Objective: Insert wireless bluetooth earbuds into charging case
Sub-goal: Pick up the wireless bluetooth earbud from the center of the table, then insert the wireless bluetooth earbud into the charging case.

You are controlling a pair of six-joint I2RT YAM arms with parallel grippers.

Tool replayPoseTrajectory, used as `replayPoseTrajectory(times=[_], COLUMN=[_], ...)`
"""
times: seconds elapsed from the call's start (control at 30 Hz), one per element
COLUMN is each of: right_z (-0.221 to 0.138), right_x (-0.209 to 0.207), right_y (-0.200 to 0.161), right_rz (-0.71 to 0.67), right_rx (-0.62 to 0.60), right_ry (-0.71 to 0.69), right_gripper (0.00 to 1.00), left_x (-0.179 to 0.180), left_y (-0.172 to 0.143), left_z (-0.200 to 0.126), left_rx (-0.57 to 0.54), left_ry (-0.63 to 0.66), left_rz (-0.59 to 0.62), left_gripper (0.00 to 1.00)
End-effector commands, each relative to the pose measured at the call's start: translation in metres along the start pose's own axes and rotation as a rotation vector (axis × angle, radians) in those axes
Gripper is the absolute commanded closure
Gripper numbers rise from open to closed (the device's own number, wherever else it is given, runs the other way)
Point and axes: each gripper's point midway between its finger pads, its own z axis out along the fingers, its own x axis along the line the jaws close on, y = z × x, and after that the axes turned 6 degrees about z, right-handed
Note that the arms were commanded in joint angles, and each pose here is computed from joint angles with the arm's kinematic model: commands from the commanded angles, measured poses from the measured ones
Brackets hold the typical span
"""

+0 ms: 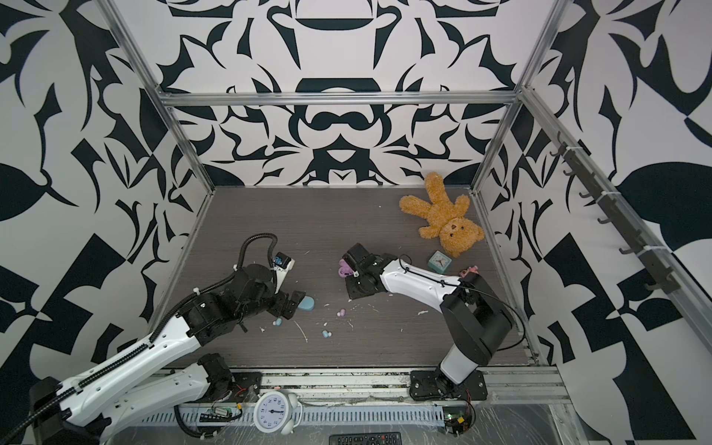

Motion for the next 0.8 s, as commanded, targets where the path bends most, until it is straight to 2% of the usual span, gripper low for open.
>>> replayPoseTrajectory(times=[0.0,0.4,0.77], right_z=[-0.009,0.008,0.014], right_x=[0.023,0.021,0.019], right_y=[0.026,0.060,0.073], right_rz=[-0.037,-0.107,-0.137], right_rx=[-0.045,-0.043,-0.052], right_ry=[0.121,0.136,0.129], right_gripper=[0.92,0.93,0.93], left_x=[0.002,0.002,0.002], left_y=[0.005,0.003,0.003], left_z=[-0.003,0.000,0.003], left_rx=[-0.006,0.007,0.016], left_ry=[0.006,0.013,0.015], left_rz=[0.002,0.007,0.012], left_gripper=[0.01,0.01,0.01])
